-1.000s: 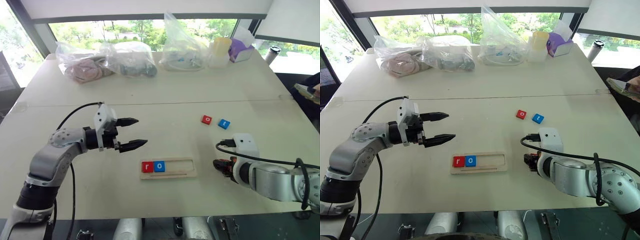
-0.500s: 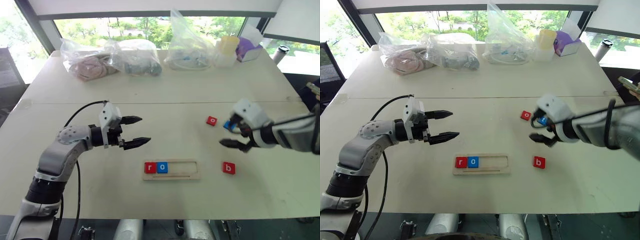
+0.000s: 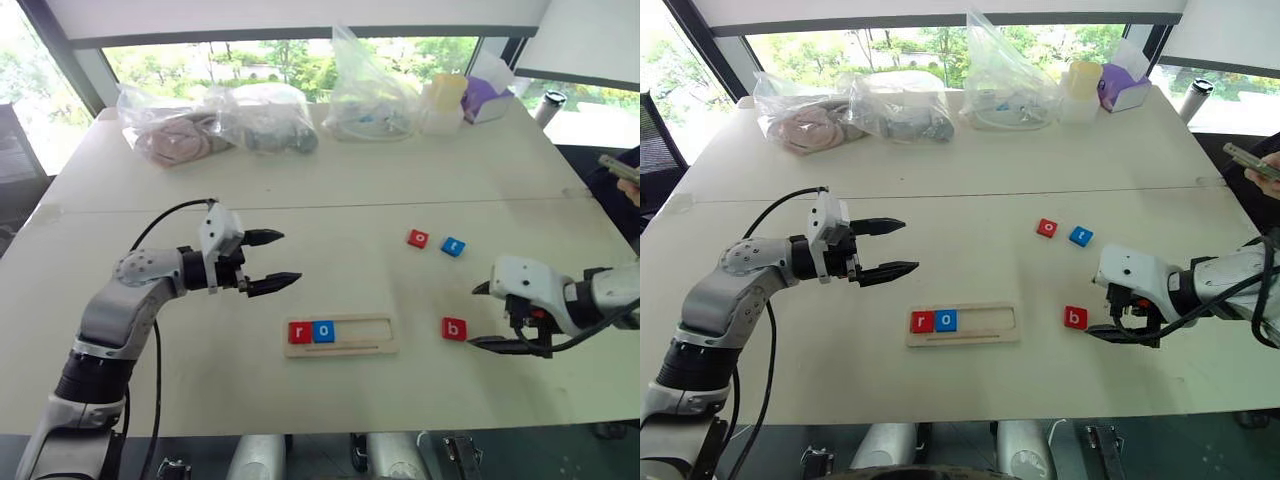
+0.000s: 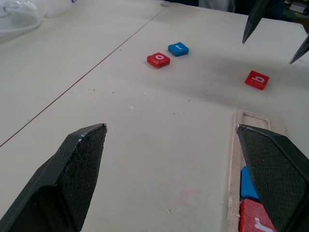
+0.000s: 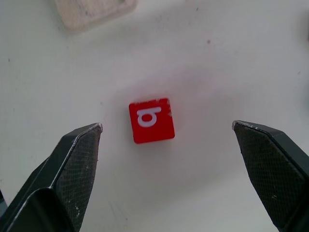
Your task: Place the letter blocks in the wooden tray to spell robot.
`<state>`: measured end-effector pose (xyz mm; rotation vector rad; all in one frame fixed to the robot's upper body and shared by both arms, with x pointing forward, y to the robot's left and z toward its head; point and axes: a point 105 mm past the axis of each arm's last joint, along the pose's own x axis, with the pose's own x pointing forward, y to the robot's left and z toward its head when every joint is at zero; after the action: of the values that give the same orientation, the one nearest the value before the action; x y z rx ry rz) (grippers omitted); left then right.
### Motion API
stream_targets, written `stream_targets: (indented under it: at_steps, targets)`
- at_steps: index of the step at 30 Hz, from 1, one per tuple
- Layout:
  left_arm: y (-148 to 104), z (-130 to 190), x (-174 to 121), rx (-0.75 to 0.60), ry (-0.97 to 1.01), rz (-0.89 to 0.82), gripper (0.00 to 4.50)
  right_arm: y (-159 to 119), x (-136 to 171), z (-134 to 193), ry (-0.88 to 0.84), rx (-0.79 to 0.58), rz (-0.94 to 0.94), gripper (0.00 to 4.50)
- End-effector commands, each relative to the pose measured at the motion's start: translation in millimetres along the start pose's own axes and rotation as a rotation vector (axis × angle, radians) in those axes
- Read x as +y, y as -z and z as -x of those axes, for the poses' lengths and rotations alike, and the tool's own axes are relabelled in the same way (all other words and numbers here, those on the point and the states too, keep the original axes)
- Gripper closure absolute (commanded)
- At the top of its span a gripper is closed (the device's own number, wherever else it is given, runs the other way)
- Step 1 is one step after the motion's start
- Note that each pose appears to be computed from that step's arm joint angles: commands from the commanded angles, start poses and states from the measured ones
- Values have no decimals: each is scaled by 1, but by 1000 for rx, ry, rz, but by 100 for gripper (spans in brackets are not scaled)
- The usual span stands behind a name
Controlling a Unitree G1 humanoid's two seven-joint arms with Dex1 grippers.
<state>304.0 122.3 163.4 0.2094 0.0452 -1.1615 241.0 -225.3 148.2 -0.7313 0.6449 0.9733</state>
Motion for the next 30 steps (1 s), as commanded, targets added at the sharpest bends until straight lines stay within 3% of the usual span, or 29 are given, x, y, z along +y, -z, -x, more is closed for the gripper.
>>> stream_targets:
  at_steps: [1, 23, 26, 30]
  targets:
    - [-10, 1, 0, -22, -3, -43, 0, 0, 1, -3, 53, -1, 52, 3]
    - [-10, 13, -13, 16, 76, -43, 0, 28, 4, -39, 65, -26, -71, 3]
    - [-10, 18, -19, 29, 113, -43, 0, 27, 5, -39, 56, -26, -67, 80]
    - [-14, 27, -29, 42, 182, -37, 0, 27, 5, -40, 50, -24, -65, 290]
